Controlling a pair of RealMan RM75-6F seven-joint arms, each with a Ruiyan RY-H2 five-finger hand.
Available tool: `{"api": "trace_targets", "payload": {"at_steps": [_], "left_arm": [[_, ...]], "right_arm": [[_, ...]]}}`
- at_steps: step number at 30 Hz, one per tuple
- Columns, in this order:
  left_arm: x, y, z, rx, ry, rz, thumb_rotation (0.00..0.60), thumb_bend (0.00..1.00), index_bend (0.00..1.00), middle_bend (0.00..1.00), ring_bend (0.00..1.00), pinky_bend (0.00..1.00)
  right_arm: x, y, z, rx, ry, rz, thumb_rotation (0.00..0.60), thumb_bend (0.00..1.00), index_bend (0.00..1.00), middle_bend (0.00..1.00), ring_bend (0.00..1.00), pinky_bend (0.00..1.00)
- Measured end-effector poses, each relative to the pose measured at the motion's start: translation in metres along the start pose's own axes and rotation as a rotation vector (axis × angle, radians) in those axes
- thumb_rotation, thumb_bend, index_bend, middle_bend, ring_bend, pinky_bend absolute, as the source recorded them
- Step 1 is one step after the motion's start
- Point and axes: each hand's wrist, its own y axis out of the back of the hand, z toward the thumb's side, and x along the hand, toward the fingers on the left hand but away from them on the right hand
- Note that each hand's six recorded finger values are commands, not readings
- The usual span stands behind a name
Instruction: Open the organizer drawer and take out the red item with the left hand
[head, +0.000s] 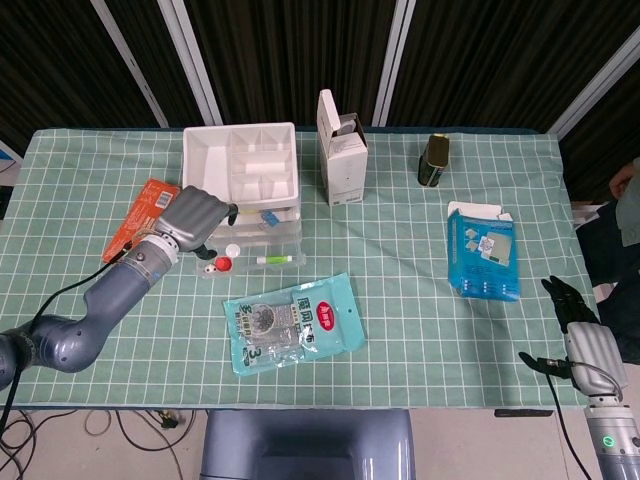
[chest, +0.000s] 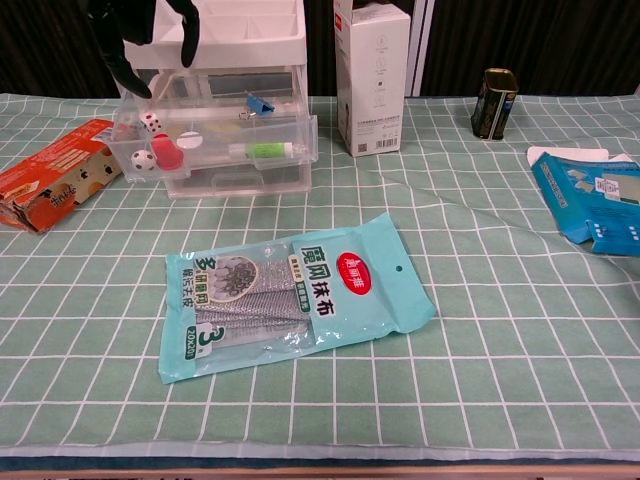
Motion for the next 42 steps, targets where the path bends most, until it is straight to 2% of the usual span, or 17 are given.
{"api": "trace_targets", "payload": {"at_steps": [6,14,23,35,42], "left_arm": [[0.006,-0.005,0.005,0.044,-0.061,-0.051,0.6,0.14,0.41,1.0,1.0,1.0],[0.008,-0.007,0.01,0.078,-0.099,-0.073,0.6,0.14,0.42,1.0,1.0,1.0],[0.004,-0.016,0.009,0.158,-0.125,-0.075,0.6,0.13,0.43,1.0,1.0,1.0],[0.007,-0.032,0.007,0.179,-0.136,-0.078,0.6,0.13,0.45,1.0,1.0,1.0],[0.007,-0.032,0.004,0.185,-0.133,-0.069,0.6,0.14,0.46,1.0,1.0,1.0]], "right_arm": [[-0.001,0.0,0.0,-0.005,-0.004,0.0,0.6,0.0,0.0,0.0,0.0,0.21],[-0.001,0.0,-0.001,-0.007,-0.008,0.0,0.6,0.0,0.0,0.0,0.0,0.22],[-0.001,0.0,-0.001,-0.008,-0.007,0.0,0.6,0.0,0.0,0.0,0.0,0.21],[-0.001,0.0,-0.001,-0.014,-0.012,0.001,0.6,0.0,0.0,0.0,0.0,0.22],[-0.001,0.0,-0.001,-0.017,-0.012,0.001,0.6,0.0,0.0,0.0,0.0,0.21]]}}
